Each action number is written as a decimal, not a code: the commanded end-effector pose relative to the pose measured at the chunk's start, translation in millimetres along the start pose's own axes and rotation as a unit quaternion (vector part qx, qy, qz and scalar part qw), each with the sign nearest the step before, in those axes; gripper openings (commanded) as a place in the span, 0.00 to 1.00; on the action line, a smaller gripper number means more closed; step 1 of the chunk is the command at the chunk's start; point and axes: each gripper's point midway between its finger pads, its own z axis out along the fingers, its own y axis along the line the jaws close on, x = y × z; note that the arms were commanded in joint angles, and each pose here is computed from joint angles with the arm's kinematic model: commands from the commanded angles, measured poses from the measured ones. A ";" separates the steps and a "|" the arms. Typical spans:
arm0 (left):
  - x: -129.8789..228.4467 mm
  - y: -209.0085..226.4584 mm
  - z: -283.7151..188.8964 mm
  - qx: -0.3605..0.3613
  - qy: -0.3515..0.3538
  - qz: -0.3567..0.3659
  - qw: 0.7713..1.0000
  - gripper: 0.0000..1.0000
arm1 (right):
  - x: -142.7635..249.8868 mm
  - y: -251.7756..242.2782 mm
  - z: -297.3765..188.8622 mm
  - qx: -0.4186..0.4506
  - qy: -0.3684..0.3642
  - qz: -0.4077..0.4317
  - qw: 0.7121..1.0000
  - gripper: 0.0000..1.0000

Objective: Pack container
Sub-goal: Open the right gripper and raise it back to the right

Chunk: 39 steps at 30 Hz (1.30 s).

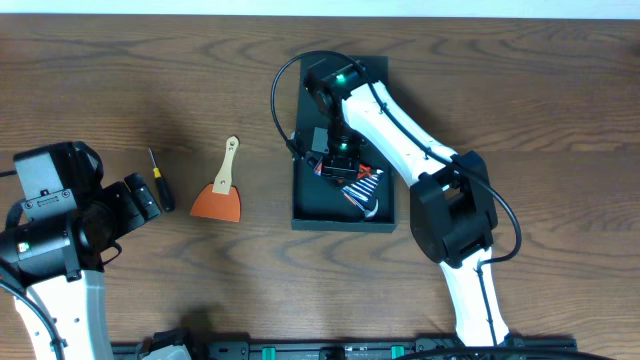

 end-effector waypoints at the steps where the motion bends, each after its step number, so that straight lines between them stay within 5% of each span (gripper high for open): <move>1: -5.4 1.1 -5.9 -0.001 -0.013 -0.007 1.000 0.98 | 1.6 0.5 0.3 -0.006 -0.002 0.022 1.000 0.67; 6: -5.4 -20.3 -7.8 0.054 -0.014 0.061 0.997 0.98 | -6.5 6.9 -39.4 0.015 -0.039 0.043 0.998 0.75; 9: -11.5 -47.9 -19.3 0.114 -0.029 0.113 0.987 0.98 | -7.1 6.3 -85.8 0.065 -0.067 0.077 0.993 0.99; 13: -25.5 -73.3 -35.9 0.136 -0.049 0.186 0.972 0.99 | 6.4 -4.1 -162.7 0.174 -0.117 0.143 0.967 0.99; 19: -41.6 -115.5 -12.4 0.146 -0.012 0.285 0.947 0.98 | 66.5 -23.0 -267.4 0.282 -0.235 0.315 0.875 0.99; 28: -38.1 -150.2 86.6 0.142 0.080 0.357 0.920 0.98 | 219.9 -49.1 -307.0 0.294 -0.279 0.588 0.700 0.99; 34: -23.2 -155.2 140.0 0.134 0.133 0.378 0.906 0.98 | 288.6 -60.2 -294.9 0.283 -0.259 0.662 0.644 0.99; 39: -5.4 -154.9 176.2 0.126 0.179 0.378 0.899 0.99 | 313.8 -69.0 -282.9 0.276 -0.243 0.686 0.628 0.99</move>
